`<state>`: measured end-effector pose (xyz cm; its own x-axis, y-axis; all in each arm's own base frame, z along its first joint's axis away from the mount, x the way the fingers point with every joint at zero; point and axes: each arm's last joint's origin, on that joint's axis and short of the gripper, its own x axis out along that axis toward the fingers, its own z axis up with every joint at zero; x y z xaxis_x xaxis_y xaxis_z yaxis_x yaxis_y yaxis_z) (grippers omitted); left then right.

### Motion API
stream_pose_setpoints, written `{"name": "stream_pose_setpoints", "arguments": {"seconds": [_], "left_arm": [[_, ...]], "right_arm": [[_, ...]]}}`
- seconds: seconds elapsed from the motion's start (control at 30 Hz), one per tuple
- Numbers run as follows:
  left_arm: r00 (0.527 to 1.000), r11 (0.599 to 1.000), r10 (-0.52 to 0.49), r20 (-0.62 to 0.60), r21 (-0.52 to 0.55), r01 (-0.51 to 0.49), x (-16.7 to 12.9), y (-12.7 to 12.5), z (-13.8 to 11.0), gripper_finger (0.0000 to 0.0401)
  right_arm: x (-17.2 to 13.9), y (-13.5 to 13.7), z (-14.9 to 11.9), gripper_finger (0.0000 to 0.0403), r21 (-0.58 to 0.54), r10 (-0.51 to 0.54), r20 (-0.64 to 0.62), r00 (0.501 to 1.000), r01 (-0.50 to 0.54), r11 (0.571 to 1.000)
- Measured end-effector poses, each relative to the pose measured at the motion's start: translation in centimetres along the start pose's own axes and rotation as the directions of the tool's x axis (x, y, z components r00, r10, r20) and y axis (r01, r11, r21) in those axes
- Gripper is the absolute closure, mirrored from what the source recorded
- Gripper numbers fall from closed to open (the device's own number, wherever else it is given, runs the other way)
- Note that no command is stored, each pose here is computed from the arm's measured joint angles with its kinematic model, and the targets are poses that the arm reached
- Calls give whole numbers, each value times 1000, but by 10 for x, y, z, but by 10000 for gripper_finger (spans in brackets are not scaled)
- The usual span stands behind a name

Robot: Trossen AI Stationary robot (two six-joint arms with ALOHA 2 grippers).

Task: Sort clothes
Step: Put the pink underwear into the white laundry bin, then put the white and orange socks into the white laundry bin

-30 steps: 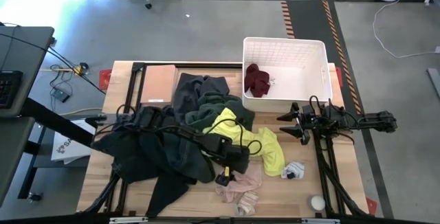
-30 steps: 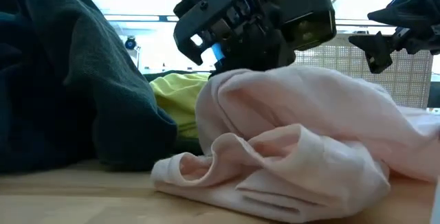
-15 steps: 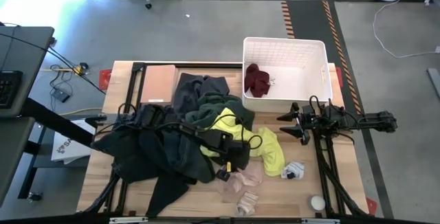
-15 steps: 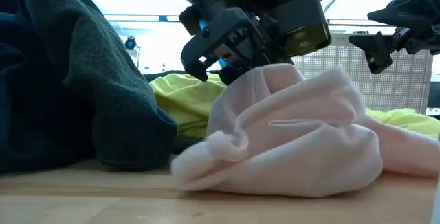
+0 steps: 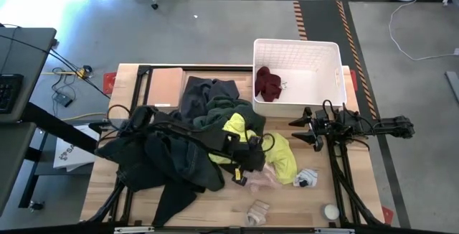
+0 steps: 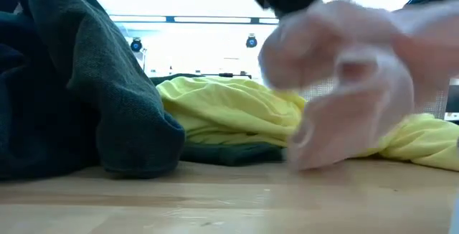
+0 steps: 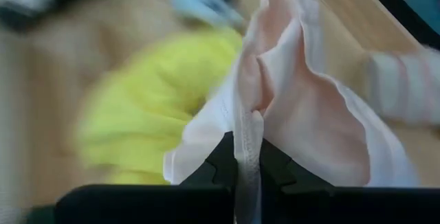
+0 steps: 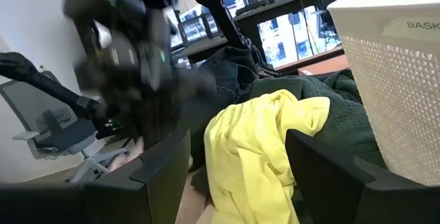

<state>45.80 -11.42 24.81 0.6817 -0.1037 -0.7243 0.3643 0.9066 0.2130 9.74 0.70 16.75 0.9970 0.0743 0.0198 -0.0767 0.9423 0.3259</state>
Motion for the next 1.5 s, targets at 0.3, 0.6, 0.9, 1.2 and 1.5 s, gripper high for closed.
{"name": "stream_pose_setpoints", "arguments": {"seconds": [0.3, 0.6, 0.9, 1.2, 1.5], "left_arm": [[878, 883, 437, 198, 90, -460, -99, 55, 59, 390], [602, 635, 723, 340, 17, -772, -146, 174, 56, 390], [644, 716, 697, 314, -264, -646, -135, 273, -12, 388], [754, 731, 652, 84, -334, -595, -59, 285, -54, 350], [812, 797, 564, 148, -354, -489, -48, 280, -53, 269]], "right_arm": [[0, 0, 0, 165, 0, 0, 0, 1000, 0, 1000], [0, 0, 0, 165, 0, 0, 0, 1000, 0, 1000], [0, 0, 0, 165, 0, 0, 0, 1000, 0, 1000], [0, 0, 0, 165, 0, 0, 0, 1000, 0, 1000], [0, 0, 0, 165, 0, 0, 0, 1000, 0, 1000]]}}
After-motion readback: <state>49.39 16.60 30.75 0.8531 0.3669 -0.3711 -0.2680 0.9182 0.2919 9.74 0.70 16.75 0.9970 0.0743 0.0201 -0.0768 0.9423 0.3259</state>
